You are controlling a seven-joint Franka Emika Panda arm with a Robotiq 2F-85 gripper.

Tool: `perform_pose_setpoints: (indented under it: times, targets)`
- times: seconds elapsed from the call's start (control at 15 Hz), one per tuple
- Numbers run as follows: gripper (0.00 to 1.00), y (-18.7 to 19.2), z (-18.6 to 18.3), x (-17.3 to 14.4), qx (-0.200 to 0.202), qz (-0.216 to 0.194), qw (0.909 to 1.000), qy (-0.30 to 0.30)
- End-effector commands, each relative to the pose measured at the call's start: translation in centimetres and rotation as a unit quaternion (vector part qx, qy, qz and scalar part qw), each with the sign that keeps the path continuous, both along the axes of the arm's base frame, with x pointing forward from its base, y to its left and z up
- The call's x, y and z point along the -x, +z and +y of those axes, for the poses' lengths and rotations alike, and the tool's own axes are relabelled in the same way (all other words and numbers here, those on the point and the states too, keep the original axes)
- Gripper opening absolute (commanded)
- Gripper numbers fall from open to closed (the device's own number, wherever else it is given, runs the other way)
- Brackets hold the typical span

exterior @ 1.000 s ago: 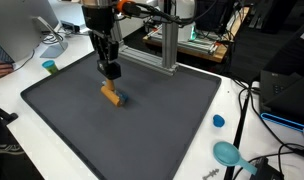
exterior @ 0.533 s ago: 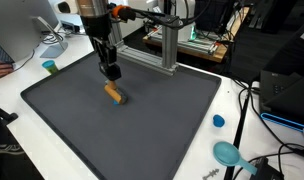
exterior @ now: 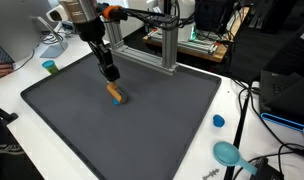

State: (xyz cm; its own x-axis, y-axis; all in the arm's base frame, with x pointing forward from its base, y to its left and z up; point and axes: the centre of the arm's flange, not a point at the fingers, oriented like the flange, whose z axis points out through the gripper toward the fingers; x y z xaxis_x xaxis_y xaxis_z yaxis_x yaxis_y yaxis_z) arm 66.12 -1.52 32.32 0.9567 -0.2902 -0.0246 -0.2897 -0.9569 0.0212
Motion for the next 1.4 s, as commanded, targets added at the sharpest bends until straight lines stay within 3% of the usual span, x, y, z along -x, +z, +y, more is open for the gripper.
perform_pose_setpoints:
  times: [0.0,0.73,1.2,1.33]
  targets:
    - [0.21,-3.3,-0.6,-1.5,-0.018,0.059,0.9981,-0.004]
    - [0.21,-4.8,-1.2,-2.3,-0.033,0.133,0.9903,-0.019]
    - [0.21,-6.3,-0.7,-2.1,-0.038,0.157,0.9868,-0.015]
    - [0.21,-4.5,-0.1,-1.4,-0.04,0.148,0.9882,-0.008]
